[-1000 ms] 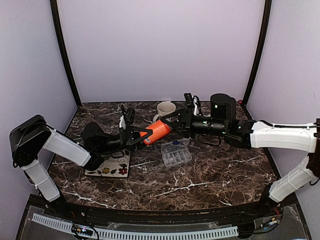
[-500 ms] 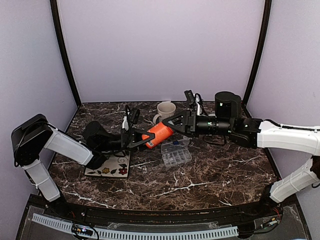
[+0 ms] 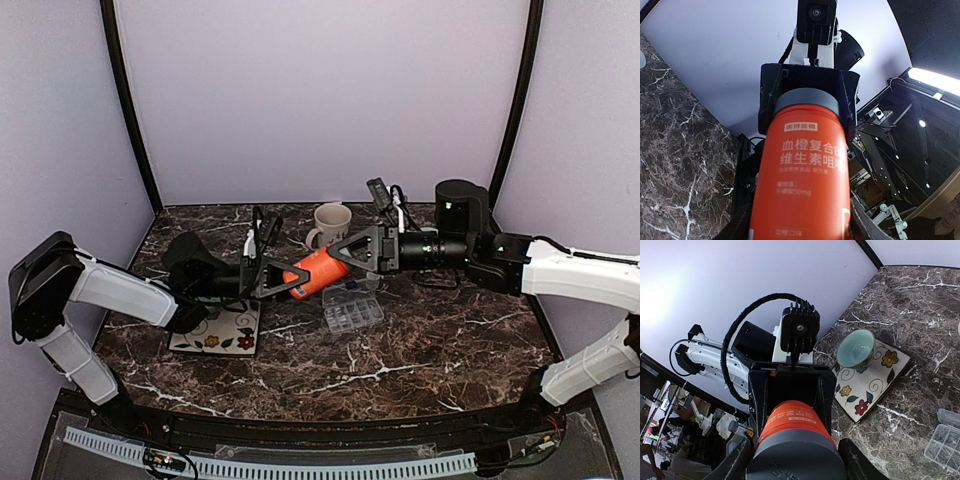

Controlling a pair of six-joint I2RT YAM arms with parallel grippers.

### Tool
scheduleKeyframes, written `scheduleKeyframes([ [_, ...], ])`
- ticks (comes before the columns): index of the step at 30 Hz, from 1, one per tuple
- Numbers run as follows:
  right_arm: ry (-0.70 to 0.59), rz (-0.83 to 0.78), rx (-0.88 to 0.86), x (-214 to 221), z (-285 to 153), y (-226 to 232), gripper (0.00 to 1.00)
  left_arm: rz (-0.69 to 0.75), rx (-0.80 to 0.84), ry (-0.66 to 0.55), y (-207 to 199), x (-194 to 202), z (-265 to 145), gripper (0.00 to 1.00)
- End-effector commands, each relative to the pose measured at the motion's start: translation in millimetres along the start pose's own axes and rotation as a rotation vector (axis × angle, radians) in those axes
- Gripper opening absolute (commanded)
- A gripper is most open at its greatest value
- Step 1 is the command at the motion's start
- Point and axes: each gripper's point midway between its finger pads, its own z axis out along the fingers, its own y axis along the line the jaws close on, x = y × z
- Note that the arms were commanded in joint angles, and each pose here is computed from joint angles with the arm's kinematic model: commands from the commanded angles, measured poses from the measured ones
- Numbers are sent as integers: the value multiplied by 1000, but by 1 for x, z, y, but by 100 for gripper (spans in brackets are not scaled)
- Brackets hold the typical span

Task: Sort the pills into containers
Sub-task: Pass from the right arm to the left, then unscrew the lid of the pill bottle.

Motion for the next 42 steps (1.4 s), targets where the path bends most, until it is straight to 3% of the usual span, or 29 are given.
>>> scheduleKeyframes([
  [1,12,-83,18,2,-10,0,55,9,-21,-45,-13,-17,-5,27],
  [14,23,-84,16,6,-14,2,78,49,-56,-54,-16,-21,-10,27],
  [42,11,-12,19,-12,-25,-3,82,92,-107,20,-9,-31,-11,25],
])
